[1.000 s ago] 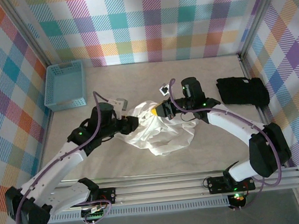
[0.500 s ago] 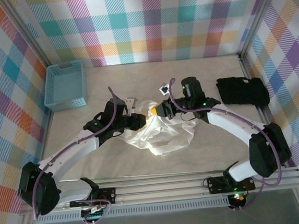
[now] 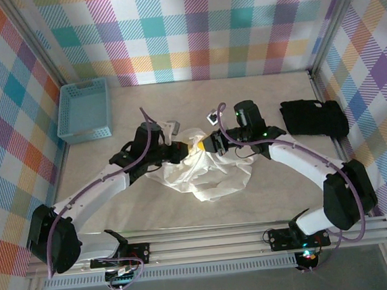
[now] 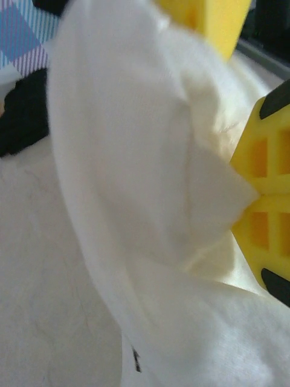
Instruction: Fold the inside-out t-shirt
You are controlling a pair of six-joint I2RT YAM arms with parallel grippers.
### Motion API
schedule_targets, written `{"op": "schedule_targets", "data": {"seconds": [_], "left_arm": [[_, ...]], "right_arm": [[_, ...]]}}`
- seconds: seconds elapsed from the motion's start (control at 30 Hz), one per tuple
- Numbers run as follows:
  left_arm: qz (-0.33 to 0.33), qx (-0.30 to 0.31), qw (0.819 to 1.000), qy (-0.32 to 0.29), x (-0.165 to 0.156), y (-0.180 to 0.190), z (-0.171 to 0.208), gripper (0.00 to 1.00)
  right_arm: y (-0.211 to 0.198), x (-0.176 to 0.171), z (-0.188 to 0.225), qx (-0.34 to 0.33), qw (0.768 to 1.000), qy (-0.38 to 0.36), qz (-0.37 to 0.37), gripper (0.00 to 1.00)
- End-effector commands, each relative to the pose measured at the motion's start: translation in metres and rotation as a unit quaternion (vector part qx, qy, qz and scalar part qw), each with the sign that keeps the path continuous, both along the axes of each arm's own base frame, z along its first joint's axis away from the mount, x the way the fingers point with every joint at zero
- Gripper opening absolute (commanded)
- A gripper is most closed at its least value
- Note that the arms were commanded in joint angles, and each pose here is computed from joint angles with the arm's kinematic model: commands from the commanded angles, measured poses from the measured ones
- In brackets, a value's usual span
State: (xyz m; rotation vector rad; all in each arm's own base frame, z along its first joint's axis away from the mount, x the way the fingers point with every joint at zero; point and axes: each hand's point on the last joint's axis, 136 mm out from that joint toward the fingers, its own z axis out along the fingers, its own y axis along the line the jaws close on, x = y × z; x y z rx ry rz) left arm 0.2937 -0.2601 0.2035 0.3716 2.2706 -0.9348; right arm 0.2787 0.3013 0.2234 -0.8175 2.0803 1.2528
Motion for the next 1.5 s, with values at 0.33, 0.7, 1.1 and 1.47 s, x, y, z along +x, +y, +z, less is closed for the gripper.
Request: {"op": "schedule_targets", "data": {"seconds": [0.33,0.7,1.1,1.47], "left_arm": [[-0.045,-0.160,0.986,0.028,-0.034,-0.005,0.096,0.00],[-0.016,-0.156,0.986,0.047,-0.026,0.003,0.099,0.00],[-0.014,-0.149,0.988,0.047,-0.028,0.006,0.095,0.00],[0.020,-0.135,0.990,0.041,-0.018,0.019,0.091,0.00]], "right_arm": [[-0.064,0.040,0.000,-0.223,0.956,-0.105,-0.158,0.42],[-0.003,-0.043,0.022,-0.111,0.968,-0.224,-0.014,0.50],[0.028,-0.019,0.026,-0.103,0.964,-0.245,-0.012,0.31],[0.005,-0.039,0.027,-0.124,0.961,-0.248,0.000,0.00]]}}
